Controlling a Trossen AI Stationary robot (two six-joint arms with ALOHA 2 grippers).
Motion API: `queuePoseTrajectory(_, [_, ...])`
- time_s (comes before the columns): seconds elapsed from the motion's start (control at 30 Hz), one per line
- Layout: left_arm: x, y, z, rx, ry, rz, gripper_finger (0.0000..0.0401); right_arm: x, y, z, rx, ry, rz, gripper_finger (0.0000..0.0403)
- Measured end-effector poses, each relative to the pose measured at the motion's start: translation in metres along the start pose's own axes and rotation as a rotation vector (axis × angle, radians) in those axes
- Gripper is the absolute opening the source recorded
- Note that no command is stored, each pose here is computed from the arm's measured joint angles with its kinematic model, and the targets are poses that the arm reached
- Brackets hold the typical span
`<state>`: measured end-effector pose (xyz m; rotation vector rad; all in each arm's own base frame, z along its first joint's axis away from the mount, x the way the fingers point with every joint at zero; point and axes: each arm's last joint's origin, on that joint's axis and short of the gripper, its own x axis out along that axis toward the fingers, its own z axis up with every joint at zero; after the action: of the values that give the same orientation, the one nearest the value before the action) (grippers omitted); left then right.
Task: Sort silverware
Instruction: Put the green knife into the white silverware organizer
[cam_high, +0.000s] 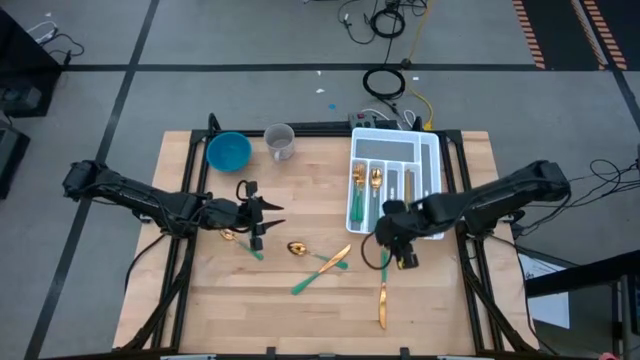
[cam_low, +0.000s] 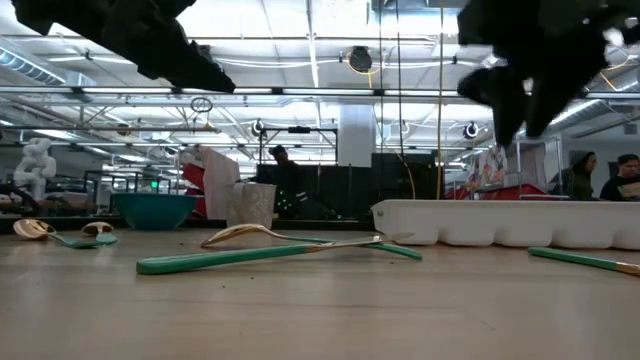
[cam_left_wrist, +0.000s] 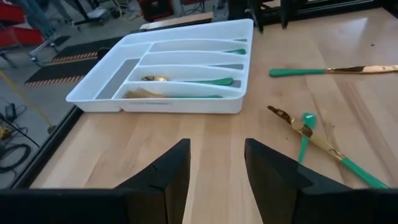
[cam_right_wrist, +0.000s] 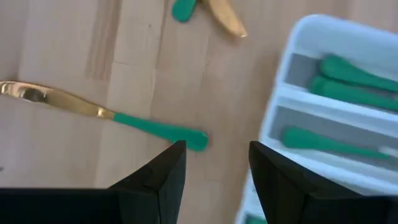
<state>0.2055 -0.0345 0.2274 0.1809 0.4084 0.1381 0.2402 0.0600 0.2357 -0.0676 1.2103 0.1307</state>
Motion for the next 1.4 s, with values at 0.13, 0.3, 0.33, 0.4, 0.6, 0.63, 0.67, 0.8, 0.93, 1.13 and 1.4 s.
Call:
queuePoseTrajectory(0.13, [0.000, 0.000, 0.000, -0.001, 0.000, -0.005, 0.0160, 0.026, 0.005, -0.019, -0.085, 0.022, 0.001, 0.0169])
queuePoseTrajectory(0.3, [0.000, 0.000, 0.000, -0.001, 0.000, -0.006, 0.0160, 0.036, 0.018, -0.026, -0.389, 0.035, -0.016, 0.0169])
queuePoseTrajectory(0.33, [0.000, 0.000, 0.000, -0.002, 0.000, -0.007, 0.0160, 0.037, 0.021, -0.025, -0.438, 0.031, -0.026, 0.0169])
queuePoseTrajectory(0.4, [0.000, -0.001, 0.000, -0.004, 0.001, -0.007, 0.0160, 0.037, 0.027, -0.020, -0.527, 0.004, -0.043, 0.0169])
queuePoseTrajectory(0.6, [0.000, -0.001, -0.001, -0.025, 0.007, -0.008, 0.0160, 0.054, 0.049, -0.011, -0.855, 0.026, -0.011, 0.0169])
queuePoseTrajectory(0.63, [0.000, -0.001, -0.001, -0.023, 0.013, -0.008, 0.0160, 0.058, 0.052, -0.011, -0.892, 0.041, -0.005, 0.0169])
queuePoseTrajectory(0.67, [0.000, -0.001, -0.002, -0.022, 0.017, -0.008, 0.0160, 0.062, 0.055, -0.011, -0.915, 0.056, -0.002, 0.0169])
queuePoseTrajectory(0.8, [0.000, -0.001, -0.002, -0.021, 0.019, -0.008, 0.0160, 0.072, 0.063, -0.011, -0.981, 0.091, 0.011, 0.0169])
queuePoseTrajectory(0.93, [0.000, -0.001, -0.002, -0.022, 0.020, -0.008, 0.0160, 0.077, 0.069, -0.005, -1.034, 0.097, 0.019, 0.0169])
queuePoseTrajectory(1.13, [0.000, -0.001, -0.003, -0.020, 0.025, -0.008, 0.0160, 0.089, 0.072, -0.005, -1.094, 0.150, 0.071, 0.0169])
queuePoseTrajectory(1.4, [0.000, -0.001, -0.005, -0.011, 0.044, -0.009, 0.0160, 0.097, 0.073, -0.006, -1.144, 0.166, 0.099, 0.0169])
